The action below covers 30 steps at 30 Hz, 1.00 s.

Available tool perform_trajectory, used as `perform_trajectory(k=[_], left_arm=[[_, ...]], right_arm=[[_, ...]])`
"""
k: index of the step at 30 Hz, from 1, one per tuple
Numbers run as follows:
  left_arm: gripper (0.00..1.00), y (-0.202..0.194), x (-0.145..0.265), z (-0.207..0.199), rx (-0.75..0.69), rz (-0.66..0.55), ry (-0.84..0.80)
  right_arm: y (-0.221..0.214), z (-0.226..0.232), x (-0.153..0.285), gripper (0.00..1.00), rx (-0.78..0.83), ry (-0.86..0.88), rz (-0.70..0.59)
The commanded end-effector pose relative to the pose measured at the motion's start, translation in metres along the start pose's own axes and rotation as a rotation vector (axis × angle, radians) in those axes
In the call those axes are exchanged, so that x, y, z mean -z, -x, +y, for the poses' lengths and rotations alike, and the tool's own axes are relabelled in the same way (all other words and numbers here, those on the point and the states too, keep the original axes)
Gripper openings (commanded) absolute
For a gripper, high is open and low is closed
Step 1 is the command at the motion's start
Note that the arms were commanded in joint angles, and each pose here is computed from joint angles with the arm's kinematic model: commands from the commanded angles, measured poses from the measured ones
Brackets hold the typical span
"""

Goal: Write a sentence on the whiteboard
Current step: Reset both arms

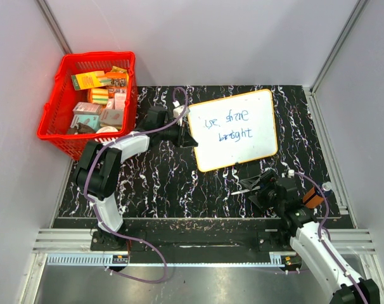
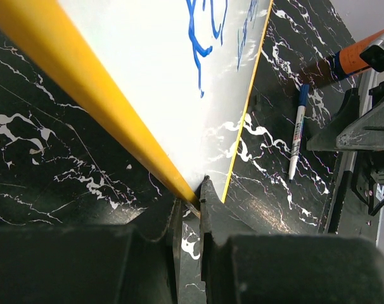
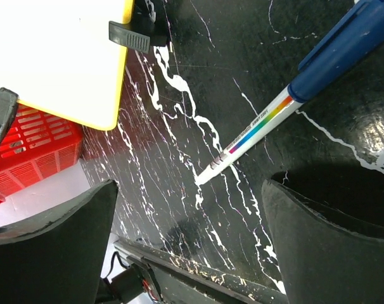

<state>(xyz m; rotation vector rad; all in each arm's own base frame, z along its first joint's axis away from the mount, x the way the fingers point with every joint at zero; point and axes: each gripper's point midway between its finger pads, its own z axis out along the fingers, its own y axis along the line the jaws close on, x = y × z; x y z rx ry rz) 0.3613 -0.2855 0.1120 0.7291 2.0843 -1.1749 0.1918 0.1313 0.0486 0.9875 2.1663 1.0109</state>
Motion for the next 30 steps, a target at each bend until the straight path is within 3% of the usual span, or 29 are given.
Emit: perform_trajectory(k=[1, 8, 15, 30], left_arm=[[0.00, 0.011, -0.001, 0.024, -0.149, -0.017, 0.140], [0.00, 0.011, -0.001, 0.024, -0.149, -0.015, 0.144], [0.00, 0.013, 0.003, 0.026, -0.156, -0.024, 0.179], [0.00, 0.015, 0.005, 0.025, -0.161, -0.030, 0.185]], right_arm=[[0.000, -0.009, 0.005, 1.00, 0.065, -0.063, 0.009], [0.028, 0.031, 0.018, 1.00, 0.301, -0.021, -0.080], [0.062, 0.072, 0.032, 1.00, 0.438, 0.012, -0.218], [0.096, 0.089, 0.040, 0.99, 0.487, -0.022, -0.379]])
